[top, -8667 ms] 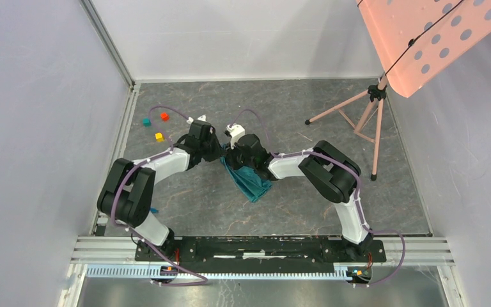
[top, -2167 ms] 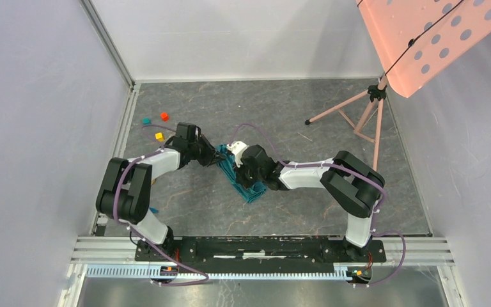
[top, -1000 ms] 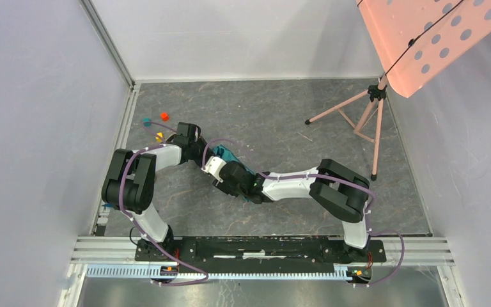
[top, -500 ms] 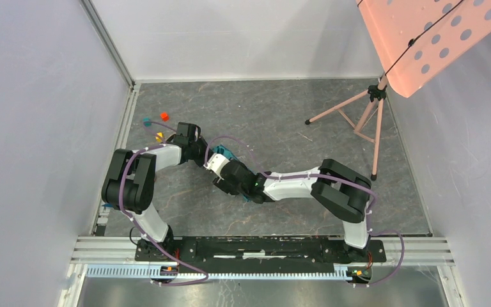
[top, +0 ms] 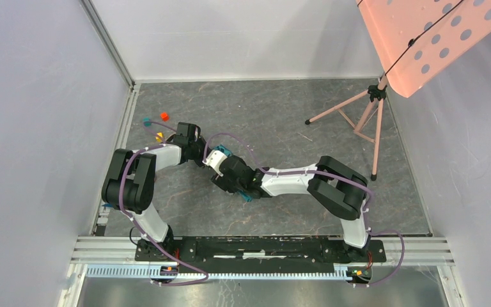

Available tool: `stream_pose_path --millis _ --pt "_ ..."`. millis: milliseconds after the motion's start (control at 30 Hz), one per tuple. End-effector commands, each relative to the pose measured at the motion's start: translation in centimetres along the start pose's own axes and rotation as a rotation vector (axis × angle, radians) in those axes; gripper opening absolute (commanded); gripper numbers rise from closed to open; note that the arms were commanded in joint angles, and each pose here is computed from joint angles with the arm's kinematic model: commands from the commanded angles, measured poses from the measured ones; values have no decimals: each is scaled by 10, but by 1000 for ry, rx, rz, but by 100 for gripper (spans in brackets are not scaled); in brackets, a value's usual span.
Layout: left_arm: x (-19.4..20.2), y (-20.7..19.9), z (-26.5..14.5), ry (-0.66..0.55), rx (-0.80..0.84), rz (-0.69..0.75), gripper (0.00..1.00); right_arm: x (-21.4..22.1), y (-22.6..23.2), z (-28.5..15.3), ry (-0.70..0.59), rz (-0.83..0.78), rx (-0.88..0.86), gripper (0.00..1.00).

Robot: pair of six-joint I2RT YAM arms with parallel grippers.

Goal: Fold the napkin into a case and place the utensils inside
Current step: Pick up the smaller rectangle-folded napkin from the center of the board.

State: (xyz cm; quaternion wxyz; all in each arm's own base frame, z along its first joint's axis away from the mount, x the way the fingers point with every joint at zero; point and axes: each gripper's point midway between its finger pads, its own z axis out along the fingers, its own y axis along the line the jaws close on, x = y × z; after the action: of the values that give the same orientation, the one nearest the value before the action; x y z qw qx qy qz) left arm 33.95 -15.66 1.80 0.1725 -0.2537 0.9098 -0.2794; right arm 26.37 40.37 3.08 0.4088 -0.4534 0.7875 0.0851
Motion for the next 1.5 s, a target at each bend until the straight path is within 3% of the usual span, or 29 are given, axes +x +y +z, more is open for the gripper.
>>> stream_pose_path --millis 0,100,333,467,733,800,933,1100,1267,1467 --pt "3 36 8 2 -121 36 2 -1 2 16 7 47 -9 67" --pt "3 36 8 3 -121 35 2 13 1 22 35 60 -2 58" --pt "1 30 4 -3 -104 50 2 36 -4 28 80 62 48 16" --pt "-7 14 -7 -25 -68 81 5 24 -5 26 58 74 47 0" --pt "-36 -43 -69 -111 36 132 45 -23 16 3 -27 209 -114 0" --pt "-46 -46 -89 -153 49 120 50 -32 26 -4 -43 278 -181 0" --pt "-59 -26 -122 -211 24 22 54 -47 46 -17 -85 438 -364 0" --pt "-45 9 -148 -232 -25 -97 55 -71 63 -36 -152 586 -521 0" --pt "-13 17 -168 -201 -32 -102 52 -85 65 -53 -221 784 -687 0" --pt "-2 19 -198 -277 -42 -69 52 -80 45 -66 -276 1021 -831 0"
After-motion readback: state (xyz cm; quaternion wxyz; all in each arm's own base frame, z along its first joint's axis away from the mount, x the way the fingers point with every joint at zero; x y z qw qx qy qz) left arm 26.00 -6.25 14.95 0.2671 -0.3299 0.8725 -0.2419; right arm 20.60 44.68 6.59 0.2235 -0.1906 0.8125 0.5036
